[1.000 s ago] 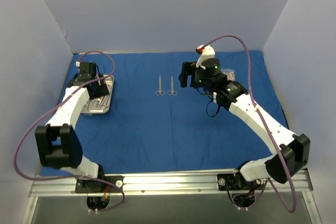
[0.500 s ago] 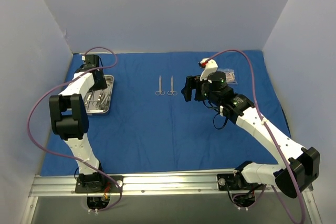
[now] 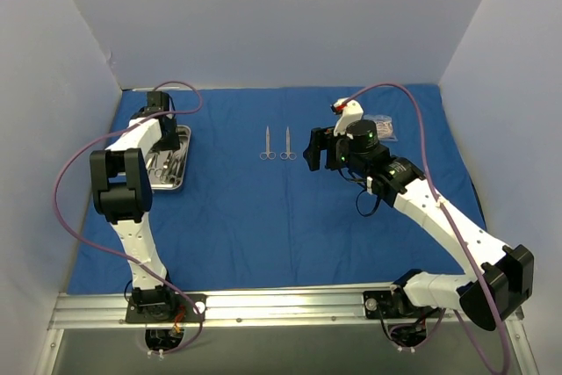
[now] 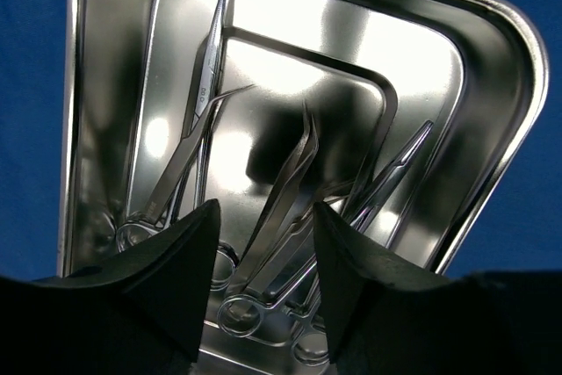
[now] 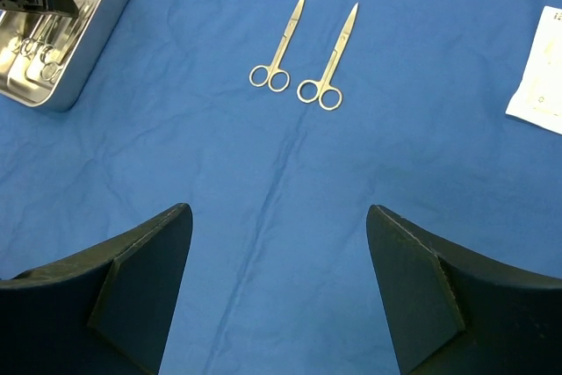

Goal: Open and lay out the surgical kit
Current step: Pick up the medical item from the container.

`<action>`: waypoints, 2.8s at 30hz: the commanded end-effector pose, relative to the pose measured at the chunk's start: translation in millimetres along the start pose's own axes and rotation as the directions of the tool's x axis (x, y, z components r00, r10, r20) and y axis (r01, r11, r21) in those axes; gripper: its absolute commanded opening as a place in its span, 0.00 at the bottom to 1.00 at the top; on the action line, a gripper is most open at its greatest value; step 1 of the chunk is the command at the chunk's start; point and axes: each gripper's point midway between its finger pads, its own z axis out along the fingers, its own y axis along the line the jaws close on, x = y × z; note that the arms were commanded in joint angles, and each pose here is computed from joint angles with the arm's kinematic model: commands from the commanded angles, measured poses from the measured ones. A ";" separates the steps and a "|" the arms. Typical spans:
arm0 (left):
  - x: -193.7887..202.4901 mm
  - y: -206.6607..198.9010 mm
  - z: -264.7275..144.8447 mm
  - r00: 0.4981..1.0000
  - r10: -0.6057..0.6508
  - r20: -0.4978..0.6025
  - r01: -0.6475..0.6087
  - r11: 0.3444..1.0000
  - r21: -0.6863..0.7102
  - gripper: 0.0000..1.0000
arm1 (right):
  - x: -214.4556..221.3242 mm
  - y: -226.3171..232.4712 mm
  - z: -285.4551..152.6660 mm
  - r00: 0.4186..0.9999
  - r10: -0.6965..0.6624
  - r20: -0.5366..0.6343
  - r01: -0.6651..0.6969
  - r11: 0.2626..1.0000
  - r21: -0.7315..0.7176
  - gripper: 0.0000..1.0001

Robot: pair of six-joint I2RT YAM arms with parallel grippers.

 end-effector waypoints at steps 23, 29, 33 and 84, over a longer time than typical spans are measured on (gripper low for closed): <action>-9.4 -22.1 -2.4 0.994 0.078 0.080 -0.090 0.983 0.159 0.34 | 10.3 3.4 13.0 0.999 0.009 -0.036 -0.010 1.000 -0.006 0.75; -3.2 -25.6 0.9 0.994 0.088 0.063 -0.098 0.980 0.174 0.27 | 12.8 3.0 16.6 0.999 0.014 -0.045 -0.015 1.000 -0.005 0.75; 2.5 -27.1 5.2 0.994 0.099 0.046 -0.106 0.978 0.181 0.27 | 15.0 3.7 19.5 0.998 0.016 -0.053 -0.016 1.000 -0.009 0.75; -98.2 43.7 -104.1 0.926 0.026 0.378 0.011 0.995 -0.095 0.13 | 9.6 20.4 0.3 0.999 0.044 -0.025 -0.046 0.995 -0.092 0.75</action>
